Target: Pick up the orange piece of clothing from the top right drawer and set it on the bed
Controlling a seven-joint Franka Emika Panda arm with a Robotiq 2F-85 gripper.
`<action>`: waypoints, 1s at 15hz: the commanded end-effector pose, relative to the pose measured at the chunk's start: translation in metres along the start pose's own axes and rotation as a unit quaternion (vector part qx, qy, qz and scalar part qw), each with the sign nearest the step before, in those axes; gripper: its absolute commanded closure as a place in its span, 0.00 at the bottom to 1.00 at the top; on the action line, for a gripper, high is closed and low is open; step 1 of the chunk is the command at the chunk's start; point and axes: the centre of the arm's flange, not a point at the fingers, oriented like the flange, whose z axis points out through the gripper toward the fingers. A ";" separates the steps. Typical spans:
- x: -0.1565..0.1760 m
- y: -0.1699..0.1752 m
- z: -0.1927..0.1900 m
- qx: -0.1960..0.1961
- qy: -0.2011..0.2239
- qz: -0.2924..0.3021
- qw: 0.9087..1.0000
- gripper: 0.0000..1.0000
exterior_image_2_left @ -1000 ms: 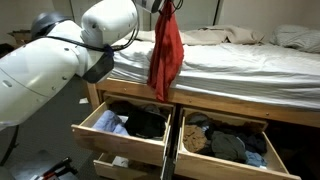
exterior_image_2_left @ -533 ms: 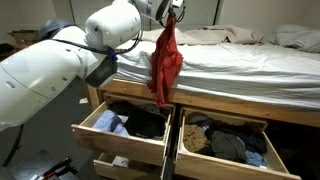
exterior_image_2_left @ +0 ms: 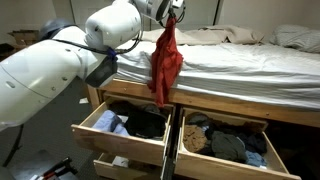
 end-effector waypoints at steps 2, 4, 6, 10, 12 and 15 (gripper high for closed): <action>0.022 -0.038 -0.060 -0.061 -0.045 0.065 0.995 0.51; 0.030 -0.066 -0.100 -0.081 -0.057 0.090 0.991 0.37; 0.035 -0.093 -0.139 -0.104 -0.061 0.108 0.987 0.23; 0.027 -0.134 -0.210 -0.158 -0.110 0.151 0.970 0.01; 0.019 -0.145 -0.239 -0.157 -0.120 0.148 0.969 0.00; 0.039 -0.160 -0.242 -0.138 -0.107 0.144 0.974 0.00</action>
